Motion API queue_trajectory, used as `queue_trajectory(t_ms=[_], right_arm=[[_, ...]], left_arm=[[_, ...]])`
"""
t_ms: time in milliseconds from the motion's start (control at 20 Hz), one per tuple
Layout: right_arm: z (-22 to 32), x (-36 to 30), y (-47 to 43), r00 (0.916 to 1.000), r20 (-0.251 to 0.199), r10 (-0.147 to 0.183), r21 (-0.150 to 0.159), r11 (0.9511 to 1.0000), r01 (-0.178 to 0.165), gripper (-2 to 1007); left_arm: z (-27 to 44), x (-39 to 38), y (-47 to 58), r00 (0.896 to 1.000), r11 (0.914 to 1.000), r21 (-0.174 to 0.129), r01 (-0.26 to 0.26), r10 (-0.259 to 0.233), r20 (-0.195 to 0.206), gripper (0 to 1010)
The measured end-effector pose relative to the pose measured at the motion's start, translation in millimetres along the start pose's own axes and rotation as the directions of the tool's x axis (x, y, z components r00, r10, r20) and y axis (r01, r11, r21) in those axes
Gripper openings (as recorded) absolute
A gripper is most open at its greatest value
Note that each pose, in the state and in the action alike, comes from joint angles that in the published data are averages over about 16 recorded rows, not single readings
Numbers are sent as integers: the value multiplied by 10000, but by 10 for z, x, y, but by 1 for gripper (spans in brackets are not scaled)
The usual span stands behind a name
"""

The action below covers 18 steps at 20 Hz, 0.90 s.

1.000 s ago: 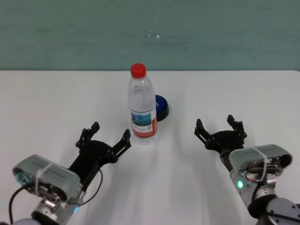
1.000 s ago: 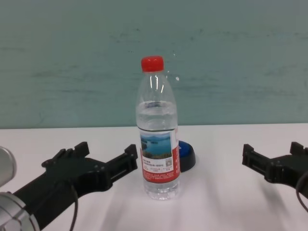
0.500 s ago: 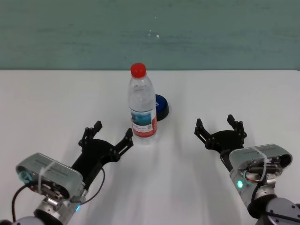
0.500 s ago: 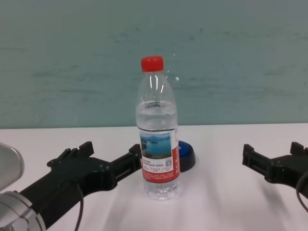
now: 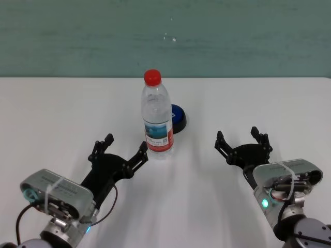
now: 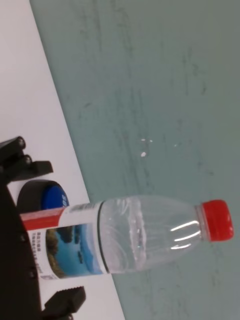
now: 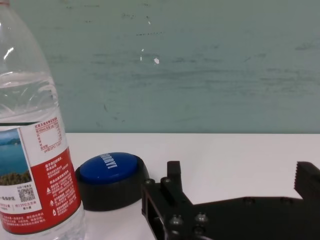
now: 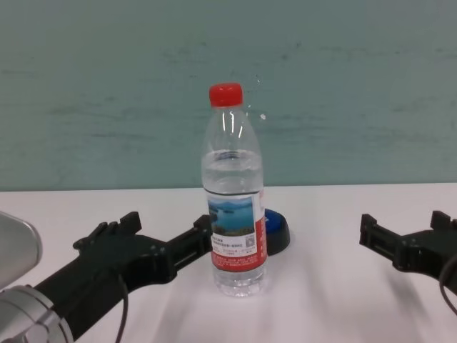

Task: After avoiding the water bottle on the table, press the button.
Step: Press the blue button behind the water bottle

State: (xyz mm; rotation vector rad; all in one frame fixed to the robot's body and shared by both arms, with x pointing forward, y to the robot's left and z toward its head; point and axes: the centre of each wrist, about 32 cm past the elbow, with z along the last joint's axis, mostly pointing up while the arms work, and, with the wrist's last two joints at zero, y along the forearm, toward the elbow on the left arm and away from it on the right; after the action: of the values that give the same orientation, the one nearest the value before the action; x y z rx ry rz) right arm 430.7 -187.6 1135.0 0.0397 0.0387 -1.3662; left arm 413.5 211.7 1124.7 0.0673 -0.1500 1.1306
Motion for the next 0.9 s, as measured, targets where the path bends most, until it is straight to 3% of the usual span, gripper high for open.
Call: queue_trajectory(t_ms=[900], right_arm=[[0, 0, 0, 10000, 0, 0, 0, 10000, 0, 1004]], left_arm=[[-11, 2, -44, 10000, 10000, -22, 65, -65, -8, 1010]])
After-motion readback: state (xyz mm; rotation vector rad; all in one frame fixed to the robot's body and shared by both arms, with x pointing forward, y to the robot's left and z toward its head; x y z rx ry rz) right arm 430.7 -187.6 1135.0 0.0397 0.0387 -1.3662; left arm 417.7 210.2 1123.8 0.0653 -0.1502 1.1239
